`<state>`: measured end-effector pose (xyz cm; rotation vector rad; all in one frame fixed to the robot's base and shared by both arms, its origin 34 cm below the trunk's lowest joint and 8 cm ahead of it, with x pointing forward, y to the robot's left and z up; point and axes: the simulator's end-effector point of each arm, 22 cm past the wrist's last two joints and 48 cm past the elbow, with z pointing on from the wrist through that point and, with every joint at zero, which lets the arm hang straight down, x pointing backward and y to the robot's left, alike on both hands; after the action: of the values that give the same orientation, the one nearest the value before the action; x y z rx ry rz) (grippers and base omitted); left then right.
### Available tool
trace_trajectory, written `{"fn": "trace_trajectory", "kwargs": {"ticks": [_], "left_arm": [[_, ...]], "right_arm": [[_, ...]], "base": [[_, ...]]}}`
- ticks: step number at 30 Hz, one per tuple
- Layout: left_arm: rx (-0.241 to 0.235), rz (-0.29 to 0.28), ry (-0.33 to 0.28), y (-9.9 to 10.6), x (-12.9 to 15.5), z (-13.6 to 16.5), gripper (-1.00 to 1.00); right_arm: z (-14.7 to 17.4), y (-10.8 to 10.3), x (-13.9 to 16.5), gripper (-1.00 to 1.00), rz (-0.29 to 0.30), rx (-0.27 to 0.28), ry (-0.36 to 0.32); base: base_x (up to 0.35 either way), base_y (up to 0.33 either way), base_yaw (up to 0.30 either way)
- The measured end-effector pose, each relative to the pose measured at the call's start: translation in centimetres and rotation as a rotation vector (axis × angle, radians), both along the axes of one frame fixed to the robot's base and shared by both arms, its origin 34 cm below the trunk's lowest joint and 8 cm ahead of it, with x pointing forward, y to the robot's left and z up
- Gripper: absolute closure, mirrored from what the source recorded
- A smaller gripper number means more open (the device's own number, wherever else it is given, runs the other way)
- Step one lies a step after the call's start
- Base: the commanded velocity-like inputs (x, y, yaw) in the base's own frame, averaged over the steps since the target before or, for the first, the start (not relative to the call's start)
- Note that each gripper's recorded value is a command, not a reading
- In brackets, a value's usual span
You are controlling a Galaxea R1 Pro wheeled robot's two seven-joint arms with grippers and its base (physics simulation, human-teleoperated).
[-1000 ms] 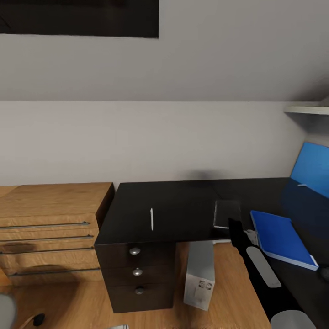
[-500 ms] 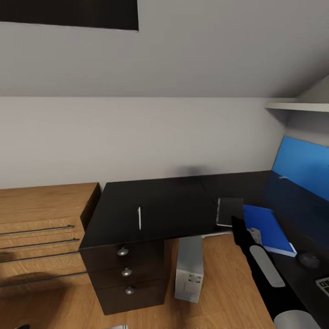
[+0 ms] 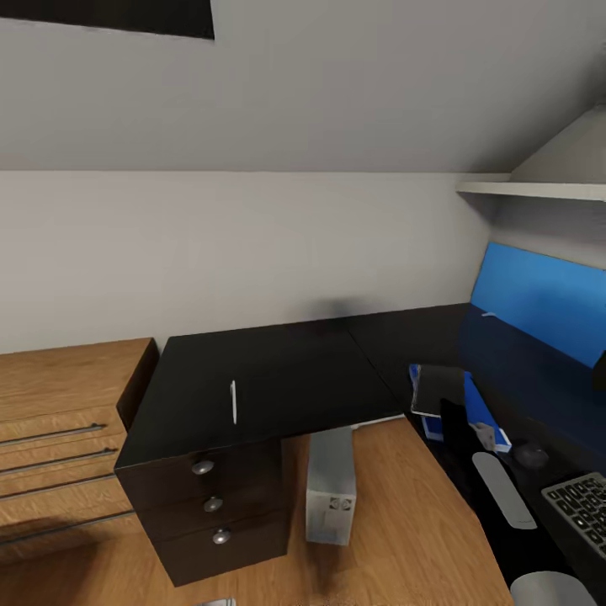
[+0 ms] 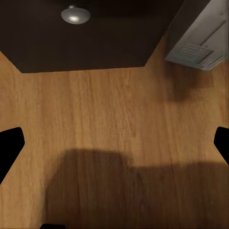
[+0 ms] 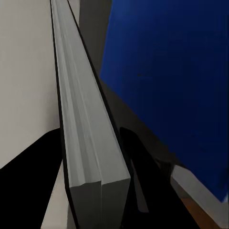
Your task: In the bedroom, organize the workspace by keeping the computer under the desk, ensuring the monitor is on the desk, placing the keyboard on the desk next to the monitor, placing the mouse on the desk next to the keyboard, moving the folder from the swivel chair onto the desk next to the mouse, stacking the notebook on top of the folder with the pen on top of the notebook, and positioning the swivel chair next to the desk.
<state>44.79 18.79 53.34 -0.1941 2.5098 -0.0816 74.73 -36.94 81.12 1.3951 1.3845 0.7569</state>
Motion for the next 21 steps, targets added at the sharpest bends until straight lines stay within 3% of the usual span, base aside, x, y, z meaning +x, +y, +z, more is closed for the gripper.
{"fn": "trace_trajectory", "kwargs": {"ticks": [11,21], "left_arm": [[0.0,-0.001,0.015,-0.01,-0.41,-0.46,-1.0],[0.001,-0.002,0.016,-0.02,-0.47,-0.52,-1.0]], "right_arm": [[-0.93,-0.36,-0.07,1.0,-0.01,-0.001,0.016],[-1.06,-0.38,-0.06,1.0,-0.008,-0.003,0.018]], "base": [[0.002,0.0,-0.149],[0.149,-0.085,-0.018]]}}
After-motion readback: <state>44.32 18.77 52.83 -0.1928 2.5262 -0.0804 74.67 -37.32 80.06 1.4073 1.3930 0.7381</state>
